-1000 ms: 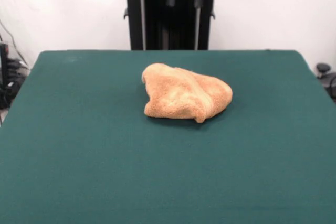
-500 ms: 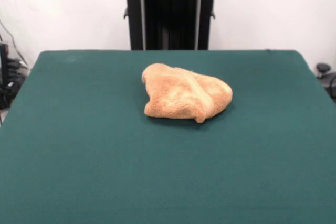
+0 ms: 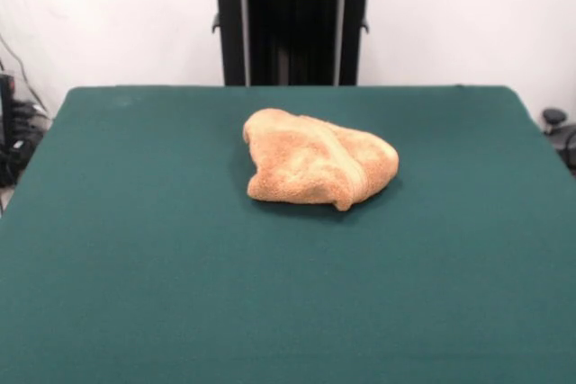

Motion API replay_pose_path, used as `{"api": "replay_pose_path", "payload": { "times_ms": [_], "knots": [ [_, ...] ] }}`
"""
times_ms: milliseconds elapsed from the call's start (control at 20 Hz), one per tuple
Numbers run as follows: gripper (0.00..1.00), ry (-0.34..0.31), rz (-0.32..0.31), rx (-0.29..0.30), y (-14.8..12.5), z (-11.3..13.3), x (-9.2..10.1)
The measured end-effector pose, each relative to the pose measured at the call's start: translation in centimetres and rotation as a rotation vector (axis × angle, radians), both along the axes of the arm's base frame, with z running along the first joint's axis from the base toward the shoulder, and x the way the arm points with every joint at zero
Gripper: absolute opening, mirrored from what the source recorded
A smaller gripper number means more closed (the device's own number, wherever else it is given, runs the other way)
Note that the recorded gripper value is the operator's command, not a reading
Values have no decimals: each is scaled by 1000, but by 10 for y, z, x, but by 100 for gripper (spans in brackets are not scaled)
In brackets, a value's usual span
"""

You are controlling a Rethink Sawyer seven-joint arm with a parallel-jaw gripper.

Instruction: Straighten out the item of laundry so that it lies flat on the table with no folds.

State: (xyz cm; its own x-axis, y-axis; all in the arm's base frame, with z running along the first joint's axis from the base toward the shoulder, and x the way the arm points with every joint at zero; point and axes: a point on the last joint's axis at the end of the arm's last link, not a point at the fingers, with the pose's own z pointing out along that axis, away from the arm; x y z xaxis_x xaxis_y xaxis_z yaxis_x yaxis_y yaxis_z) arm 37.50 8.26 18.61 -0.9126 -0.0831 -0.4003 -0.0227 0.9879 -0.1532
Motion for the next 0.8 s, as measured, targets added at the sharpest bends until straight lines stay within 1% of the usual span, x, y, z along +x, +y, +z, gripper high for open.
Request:
{"api": "replay_pose_path", "payload": {
  "times_ms": [200, 350, 600, 650, 800],
  "knots": [
    [100, 34, -41, 2, -15, -10, -6],
    [100, 88, -64, -1, -31, -28, -16],
    [100, 169, -83, -23, -67, -72, -52],
    [100, 185, -81, -24, -74, -82, -63],
    [100, 225, -76, -4, -87, -101, -86]
  ]
}}
